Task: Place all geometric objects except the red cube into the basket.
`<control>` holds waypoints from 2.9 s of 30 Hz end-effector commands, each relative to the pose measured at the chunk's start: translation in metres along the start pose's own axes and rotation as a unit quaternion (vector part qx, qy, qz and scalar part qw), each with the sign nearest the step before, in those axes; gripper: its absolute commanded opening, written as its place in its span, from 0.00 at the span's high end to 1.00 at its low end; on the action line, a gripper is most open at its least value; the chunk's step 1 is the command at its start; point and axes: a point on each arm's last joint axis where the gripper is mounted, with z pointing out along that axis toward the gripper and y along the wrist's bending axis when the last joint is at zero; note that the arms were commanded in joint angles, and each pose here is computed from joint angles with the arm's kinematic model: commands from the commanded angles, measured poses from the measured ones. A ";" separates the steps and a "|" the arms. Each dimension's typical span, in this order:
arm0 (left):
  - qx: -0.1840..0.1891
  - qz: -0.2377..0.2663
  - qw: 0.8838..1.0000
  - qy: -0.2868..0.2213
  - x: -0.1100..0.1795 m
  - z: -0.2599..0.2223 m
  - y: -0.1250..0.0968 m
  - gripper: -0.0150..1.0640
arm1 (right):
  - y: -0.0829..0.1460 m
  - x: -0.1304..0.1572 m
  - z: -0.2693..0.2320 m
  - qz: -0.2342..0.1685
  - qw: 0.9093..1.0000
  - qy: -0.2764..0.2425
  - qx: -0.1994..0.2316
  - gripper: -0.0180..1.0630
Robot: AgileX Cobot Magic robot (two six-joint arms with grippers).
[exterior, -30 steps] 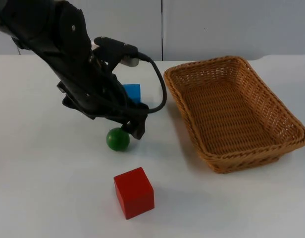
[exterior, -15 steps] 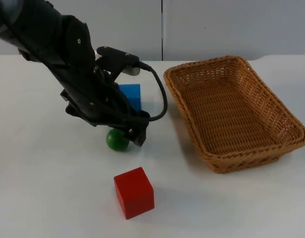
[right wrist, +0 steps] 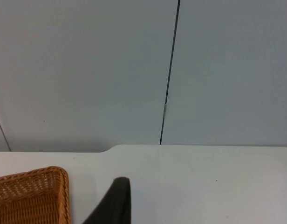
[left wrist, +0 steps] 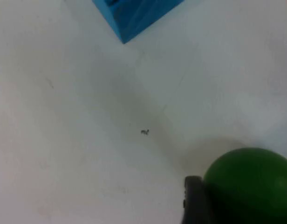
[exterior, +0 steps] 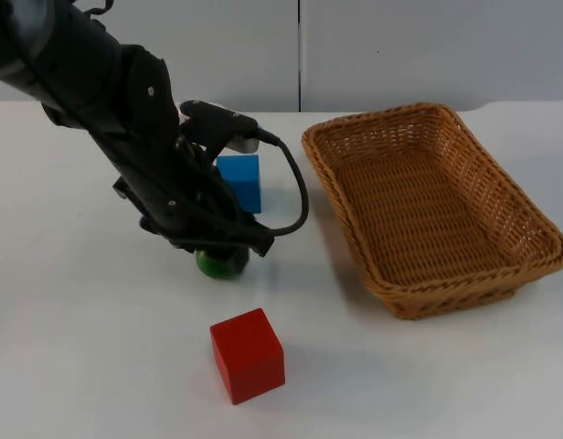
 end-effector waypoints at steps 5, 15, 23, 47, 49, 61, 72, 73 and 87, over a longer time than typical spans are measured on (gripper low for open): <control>0.002 -0.007 1.000 -0.006 -0.002 -0.001 -0.002 0.90 | -0.003 -0.004 -0.003 -0.011 1.000 -0.014 0.012 0.01; 0.005 -0.006 1.000 -0.008 -0.005 -0.013 -0.003 0.99 | -0.003 -0.004 -0.003 -0.011 1.000 -0.014 0.012 0.01; 0.000 0.005 0.998 -0.067 -0.030 -0.067 -0.004 0.99 | -0.003 -0.004 -0.003 -0.011 1.000 -0.017 0.012 0.01; 0.020 0.056 0.959 -0.279 -0.113 -0.138 -0.062 0.99 | -0.003 -0.011 -0.003 -0.011 0.998 -0.056 0.011 0.01; 0.028 0.063 0.955 -0.289 -0.115 -0.131 -0.075 0.99 | -0.003 -0.012 -0.003 -0.011 0.998 -0.059 0.011 0.01; 0.061 0.066 0.965 -0.247 -0.113 -0.066 -0.113 0.99 | -0.003 -0.012 -0.003 -0.012 0.998 -0.059 0.011 0.01; 0.063 0.052 0.965 -0.249 -0.122 -0.006 -0.120 0.99 | -0.003 -0.012 -0.003 -0.012 0.998 -0.058 0.011 0.01; 0.063 0.045 0.964 -0.255 -0.123 0.001 -0.120 0.99 | -0.003 -0.012 -0.003 -0.012 0.998 -0.058 0.011 0.01; 0.062 0.024 0.963 -0.260 -0.121 0.039 -0.122 0.99 | -0.003 -0.013 -0.004 -0.012 0.998 -0.062 0.011 0.01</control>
